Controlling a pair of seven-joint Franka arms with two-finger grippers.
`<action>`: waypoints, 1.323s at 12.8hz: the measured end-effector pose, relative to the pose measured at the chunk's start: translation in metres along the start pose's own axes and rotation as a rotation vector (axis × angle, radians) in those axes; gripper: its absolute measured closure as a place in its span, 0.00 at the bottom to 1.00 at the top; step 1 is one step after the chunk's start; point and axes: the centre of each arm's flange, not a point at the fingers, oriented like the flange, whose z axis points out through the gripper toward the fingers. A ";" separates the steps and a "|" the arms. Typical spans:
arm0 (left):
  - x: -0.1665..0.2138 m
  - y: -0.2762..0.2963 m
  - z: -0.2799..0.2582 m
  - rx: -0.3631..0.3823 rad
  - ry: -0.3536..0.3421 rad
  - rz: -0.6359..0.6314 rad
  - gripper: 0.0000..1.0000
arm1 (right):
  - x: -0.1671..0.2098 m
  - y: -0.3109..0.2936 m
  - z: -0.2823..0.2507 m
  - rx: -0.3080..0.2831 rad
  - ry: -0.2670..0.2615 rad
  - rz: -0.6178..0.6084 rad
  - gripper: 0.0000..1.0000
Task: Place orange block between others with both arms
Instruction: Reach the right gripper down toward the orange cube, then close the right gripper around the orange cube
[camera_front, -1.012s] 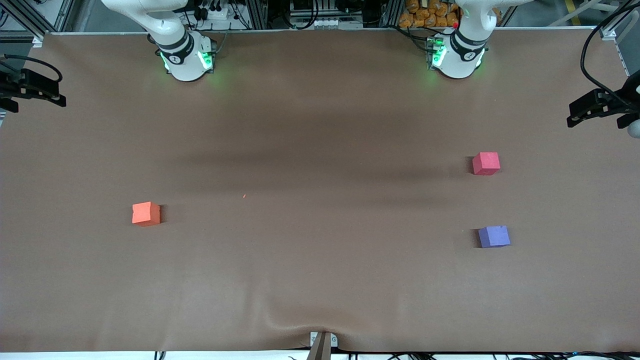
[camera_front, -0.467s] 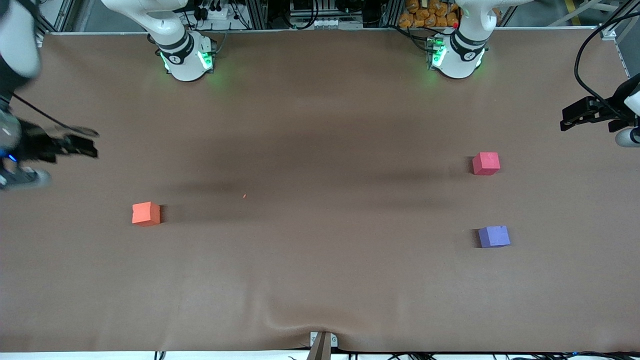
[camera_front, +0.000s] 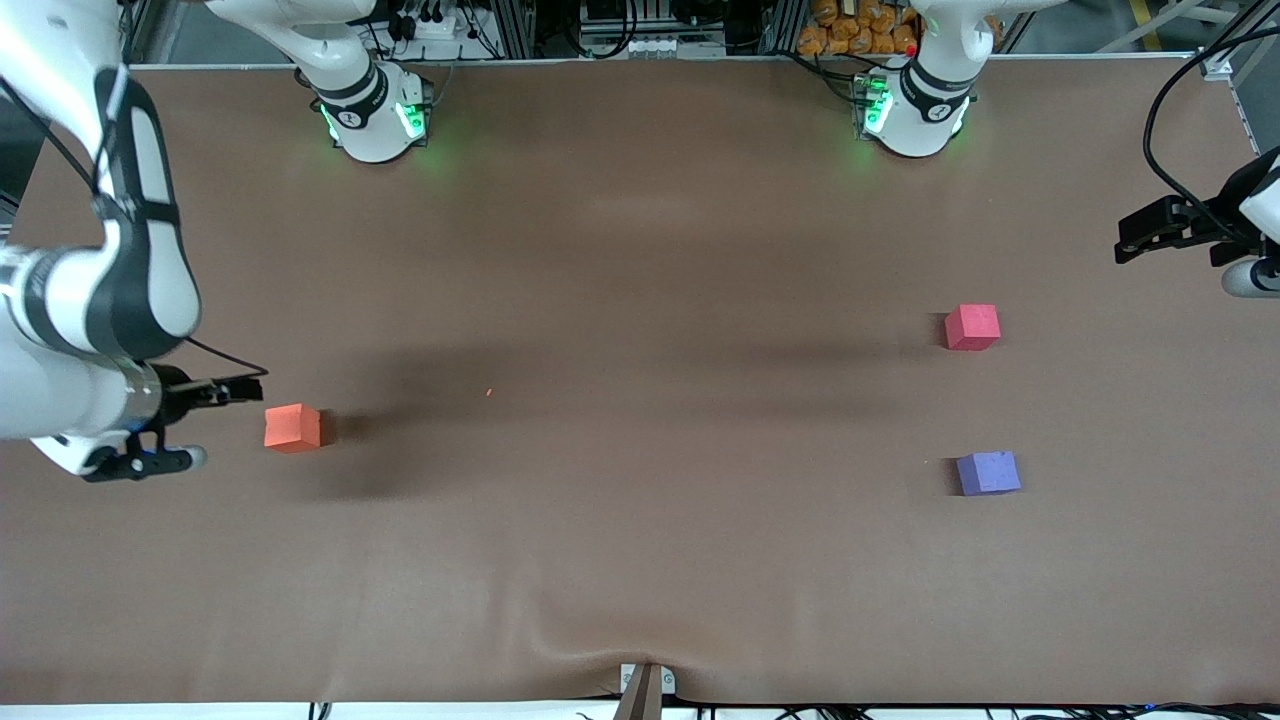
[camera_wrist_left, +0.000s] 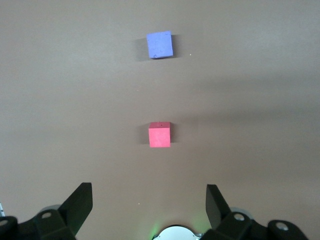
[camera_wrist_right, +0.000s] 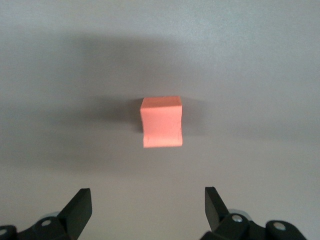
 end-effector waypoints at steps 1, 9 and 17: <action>0.001 0.001 0.000 -0.004 0.002 0.002 0.00 | 0.007 0.007 0.019 0.008 0.002 -0.009 0.00; 0.007 0.003 0.009 -0.006 -0.007 0.007 0.00 | 0.037 0.016 0.108 0.018 0.008 -0.086 0.00; 0.008 -0.002 0.013 -0.007 -0.011 -0.003 0.00 | 0.033 0.015 0.136 0.029 -0.033 -0.091 0.04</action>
